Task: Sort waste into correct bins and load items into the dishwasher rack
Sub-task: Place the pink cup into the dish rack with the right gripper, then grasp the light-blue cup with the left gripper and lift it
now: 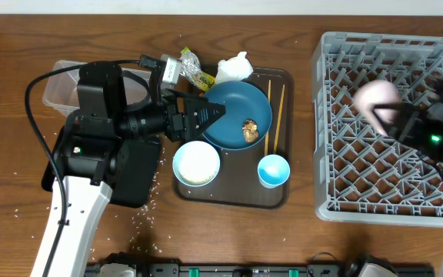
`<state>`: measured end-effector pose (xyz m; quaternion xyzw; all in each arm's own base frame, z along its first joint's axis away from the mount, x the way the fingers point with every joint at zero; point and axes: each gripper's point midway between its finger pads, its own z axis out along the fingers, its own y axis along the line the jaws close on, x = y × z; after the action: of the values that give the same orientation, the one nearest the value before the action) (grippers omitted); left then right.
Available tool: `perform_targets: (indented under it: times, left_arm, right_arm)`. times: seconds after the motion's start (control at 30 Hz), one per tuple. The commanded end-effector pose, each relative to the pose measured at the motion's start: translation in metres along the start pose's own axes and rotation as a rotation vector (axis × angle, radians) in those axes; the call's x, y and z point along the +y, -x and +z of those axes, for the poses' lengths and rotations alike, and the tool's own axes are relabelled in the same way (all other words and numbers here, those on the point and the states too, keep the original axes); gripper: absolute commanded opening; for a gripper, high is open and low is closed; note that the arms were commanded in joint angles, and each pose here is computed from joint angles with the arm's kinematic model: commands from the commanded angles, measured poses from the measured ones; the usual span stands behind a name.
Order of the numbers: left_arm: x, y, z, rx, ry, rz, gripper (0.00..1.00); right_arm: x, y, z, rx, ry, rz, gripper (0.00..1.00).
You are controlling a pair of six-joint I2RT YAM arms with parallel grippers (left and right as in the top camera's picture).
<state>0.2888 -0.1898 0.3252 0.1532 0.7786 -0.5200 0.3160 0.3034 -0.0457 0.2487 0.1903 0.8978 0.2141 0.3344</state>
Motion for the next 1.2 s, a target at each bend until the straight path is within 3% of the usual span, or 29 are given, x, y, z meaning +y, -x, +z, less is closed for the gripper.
perform_targets:
  times: [0.0, 0.33, 0.7, 0.77, 0.83, 0.9, 1.03, 1.17]
  left_arm:
    - [0.0, 0.003, -0.003, -0.007, 0.022, 0.006, 0.77]
    - [0.02, -0.012, -0.004, 0.031, 0.119, -0.044, 0.77]
    - [0.028, -0.02, -0.005, 0.052, 0.158, -0.035, 0.77]
    - [0.033, -0.022, -0.006, 0.058, 0.186, -0.044, 0.77]
    - [0.037, -0.028, -0.007, 0.075, 0.209, -0.046, 0.77]
    - [0.043, -0.035, -0.007, 0.098, 0.254, -0.051, 0.77]
    - [0.044, -0.048, 0.001, 0.148, 0.298, -0.01, 0.77]
    - [0.051, -0.069, 0.012, 0.223, 0.437, 0.054, 0.77]
  right_arm:
    - [-0.069, 0.007, -0.028, -0.088, -0.302, 0.251, 0.37]
    - [-0.155, -0.02, -0.066, -0.087, -0.507, 0.593, 0.35]
    - [-0.197, -0.039, -0.039, 0.07, -0.562, 0.707, 0.41]
    - [-0.203, -0.042, -0.033, 0.097, -0.563, 0.724, 0.47]
    - [-0.209, -0.044, -0.026, 0.114, -0.564, 0.742, 0.7]
    - [-0.21, -0.04, -0.018, 0.111, -0.527, 0.76, 0.79]
    - [-0.18, -0.016, -0.004, 0.069, -0.297, 0.717, 0.8]
    - [-0.139, 0.001, -0.009, 0.031, -0.124, 0.635, 0.81]
